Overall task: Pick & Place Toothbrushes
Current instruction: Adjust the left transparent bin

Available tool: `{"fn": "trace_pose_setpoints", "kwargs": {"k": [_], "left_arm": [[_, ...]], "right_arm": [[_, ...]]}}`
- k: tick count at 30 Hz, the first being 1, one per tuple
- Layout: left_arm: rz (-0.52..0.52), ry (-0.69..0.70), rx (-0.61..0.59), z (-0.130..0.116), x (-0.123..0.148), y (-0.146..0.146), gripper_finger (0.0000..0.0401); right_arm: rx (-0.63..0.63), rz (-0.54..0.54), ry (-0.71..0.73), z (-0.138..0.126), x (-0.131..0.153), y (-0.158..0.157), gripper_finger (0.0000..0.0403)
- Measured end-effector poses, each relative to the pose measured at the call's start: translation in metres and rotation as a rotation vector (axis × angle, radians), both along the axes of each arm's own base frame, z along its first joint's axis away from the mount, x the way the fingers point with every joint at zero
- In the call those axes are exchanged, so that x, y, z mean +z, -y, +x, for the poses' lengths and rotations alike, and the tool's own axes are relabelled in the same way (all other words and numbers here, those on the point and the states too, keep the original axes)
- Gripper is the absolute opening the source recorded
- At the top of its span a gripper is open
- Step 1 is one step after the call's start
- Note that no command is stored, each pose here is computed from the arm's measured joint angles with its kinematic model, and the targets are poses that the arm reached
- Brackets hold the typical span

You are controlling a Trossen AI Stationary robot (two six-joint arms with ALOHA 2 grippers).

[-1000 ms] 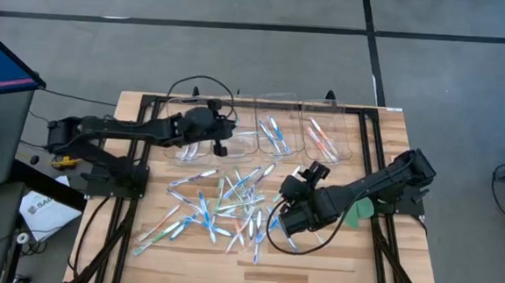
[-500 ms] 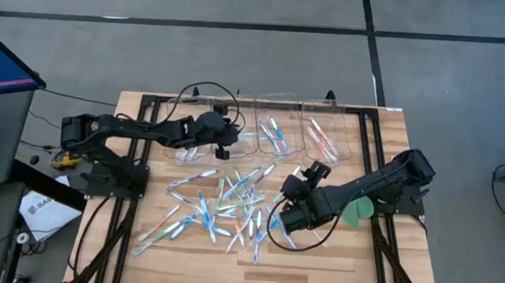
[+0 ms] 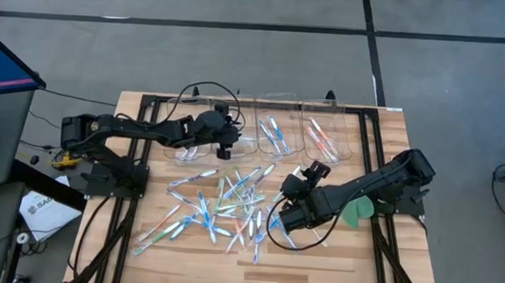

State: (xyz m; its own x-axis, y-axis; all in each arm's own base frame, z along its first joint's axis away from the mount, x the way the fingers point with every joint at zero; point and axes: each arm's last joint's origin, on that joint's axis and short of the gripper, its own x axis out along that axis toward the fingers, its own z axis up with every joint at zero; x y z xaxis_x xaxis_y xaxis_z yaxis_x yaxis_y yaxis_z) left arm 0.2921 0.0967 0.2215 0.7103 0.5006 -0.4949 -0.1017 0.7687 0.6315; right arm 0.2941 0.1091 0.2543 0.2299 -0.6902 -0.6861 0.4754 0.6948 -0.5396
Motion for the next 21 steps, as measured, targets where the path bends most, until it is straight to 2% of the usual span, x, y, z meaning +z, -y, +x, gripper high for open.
{"fn": "trace_pose_setpoints", "kwargs": {"k": [4,7,12,16,21], "left_arm": [[-0.038,0.052,-0.082,0.003,0.003,0.000,0.0158],[-0.042,0.055,-0.081,0.003,0.003,0.000,0.0151],[-0.120,0.092,-0.067,-0.002,0.011,0.013,0.0141],[-0.158,0.090,-0.140,-0.019,0.034,0.042,0.0135],[-0.327,0.136,-0.165,-0.054,0.061,0.081,0.0127]], "right_arm": [[0.000,0.000,0.000,0.000,0.000,0.000,0.0218],[0.000,0.000,0.000,0.000,0.000,0.000,0.0218],[0.002,0.000,0.000,0.000,0.000,0.000,0.0218],[0.009,0.001,0.000,-0.001,0.000,-0.003,0.0218],[0.017,0.007,0.015,-0.001,0.000,-0.006,0.0218]]}}
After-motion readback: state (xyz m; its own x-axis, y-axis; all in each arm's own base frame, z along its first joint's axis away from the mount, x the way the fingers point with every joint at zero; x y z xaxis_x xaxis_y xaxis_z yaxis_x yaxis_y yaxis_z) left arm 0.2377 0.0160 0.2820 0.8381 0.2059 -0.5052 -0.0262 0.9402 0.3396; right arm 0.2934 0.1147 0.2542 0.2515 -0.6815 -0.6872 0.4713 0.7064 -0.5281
